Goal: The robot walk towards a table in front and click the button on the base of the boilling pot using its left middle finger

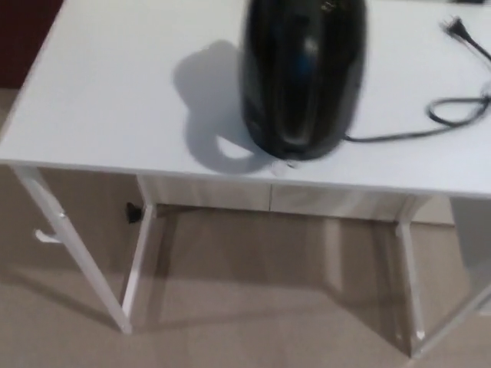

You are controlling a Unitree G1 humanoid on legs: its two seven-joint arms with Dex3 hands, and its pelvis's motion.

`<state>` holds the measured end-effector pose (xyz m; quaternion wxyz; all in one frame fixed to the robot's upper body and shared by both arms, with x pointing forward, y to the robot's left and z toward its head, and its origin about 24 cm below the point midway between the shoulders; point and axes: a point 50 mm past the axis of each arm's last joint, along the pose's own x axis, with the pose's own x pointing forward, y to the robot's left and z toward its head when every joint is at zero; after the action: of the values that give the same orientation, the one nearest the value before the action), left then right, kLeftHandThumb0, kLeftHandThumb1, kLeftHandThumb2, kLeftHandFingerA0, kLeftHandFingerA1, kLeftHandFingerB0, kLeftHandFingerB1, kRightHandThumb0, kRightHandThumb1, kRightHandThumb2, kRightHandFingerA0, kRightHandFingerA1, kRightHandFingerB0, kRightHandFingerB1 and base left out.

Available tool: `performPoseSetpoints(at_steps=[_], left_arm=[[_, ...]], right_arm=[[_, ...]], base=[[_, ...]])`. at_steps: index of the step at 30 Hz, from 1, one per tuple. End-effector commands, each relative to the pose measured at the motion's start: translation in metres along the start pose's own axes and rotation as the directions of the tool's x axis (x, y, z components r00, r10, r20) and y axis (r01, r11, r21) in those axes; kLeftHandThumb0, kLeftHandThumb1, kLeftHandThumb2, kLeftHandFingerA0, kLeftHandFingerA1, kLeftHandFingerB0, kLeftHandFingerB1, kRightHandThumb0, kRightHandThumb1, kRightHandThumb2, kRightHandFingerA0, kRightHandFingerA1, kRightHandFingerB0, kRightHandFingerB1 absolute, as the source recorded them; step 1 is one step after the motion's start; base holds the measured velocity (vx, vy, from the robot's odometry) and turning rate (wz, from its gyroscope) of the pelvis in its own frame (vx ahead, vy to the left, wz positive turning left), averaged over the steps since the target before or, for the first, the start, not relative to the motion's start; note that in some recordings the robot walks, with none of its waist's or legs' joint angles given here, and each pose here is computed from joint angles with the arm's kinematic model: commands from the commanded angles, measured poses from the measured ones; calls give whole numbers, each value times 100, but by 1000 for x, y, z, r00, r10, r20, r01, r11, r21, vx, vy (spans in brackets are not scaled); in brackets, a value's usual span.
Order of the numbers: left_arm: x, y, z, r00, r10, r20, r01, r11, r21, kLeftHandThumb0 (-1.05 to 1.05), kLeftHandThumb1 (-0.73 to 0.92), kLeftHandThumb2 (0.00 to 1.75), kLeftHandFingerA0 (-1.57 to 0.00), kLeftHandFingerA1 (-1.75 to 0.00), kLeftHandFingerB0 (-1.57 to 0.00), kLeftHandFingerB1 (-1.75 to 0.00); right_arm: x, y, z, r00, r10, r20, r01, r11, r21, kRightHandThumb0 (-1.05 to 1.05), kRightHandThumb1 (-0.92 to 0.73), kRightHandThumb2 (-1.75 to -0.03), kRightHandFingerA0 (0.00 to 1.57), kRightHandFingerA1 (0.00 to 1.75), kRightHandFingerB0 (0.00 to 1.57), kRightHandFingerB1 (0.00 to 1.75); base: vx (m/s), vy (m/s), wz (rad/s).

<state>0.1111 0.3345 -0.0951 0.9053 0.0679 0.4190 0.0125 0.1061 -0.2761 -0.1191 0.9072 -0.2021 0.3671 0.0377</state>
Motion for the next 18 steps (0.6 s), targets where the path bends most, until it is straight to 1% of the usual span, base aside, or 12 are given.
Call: performPoseSetpoints(at_steps=[1,6,7,11,13,14,18], left_arm=[[-3,4,1,1000,18,7,-18,999,41,-17,48,54,-74,-47,-54,-38],[-1,4,3,1000,22,9,-22,999,26,-15,48,54,-75,-47,-53,-38],[-1,4,3,1000,20,10,-21,999,28,-15,48,54,-77,-48,-53,-38],[0,4,3,1000,22,6,-23,998,58,-18,47,54,-77,-48,-54,-38],[-1,5,2,1000,21,12,-21,998,51,-16,49,54,-75,-47,-53,-38],[-2,4,3,1000,16,11,-16,999,39,-15,49,54,-74,-48,-53,-38],[-2,5,4,1000,13,16,-14,999,41,-15,49,54,-75,-48,-52,-38]], right_arm=[[-1,-4,-1,1000,-9,-1,9,1000,-11,-22,-48,-54,81,51,45,44],[-1,-4,0,1000,-11,3,11,1000,-5,-22,-47,-54,80,51,46,44],[0,-5,0,1000,-9,0,9,1000,0,-22,-47,-54,79,51,46,44],[-1,-3,-1,1000,-3,-3,3,1000,-2,-21,-48,-54,80,50,45,44],[-2,-3,-1,1000,-3,3,3,1000,-9,-22,-48,-54,81,50,46,44],[-1,-3,-1,1000,-5,-3,5,1000,-16,-24,-47,-54,80,51,45,44],[0,-3,0,1000,-4,-8,4,1000,-21,-24,-47,-54,80,50,46,43]], base=[[131,139,10],[118,13,5],[142,-61,7],[118,-144,11],[210,-199,5],[241,-149,53],[145,-115,-1]])
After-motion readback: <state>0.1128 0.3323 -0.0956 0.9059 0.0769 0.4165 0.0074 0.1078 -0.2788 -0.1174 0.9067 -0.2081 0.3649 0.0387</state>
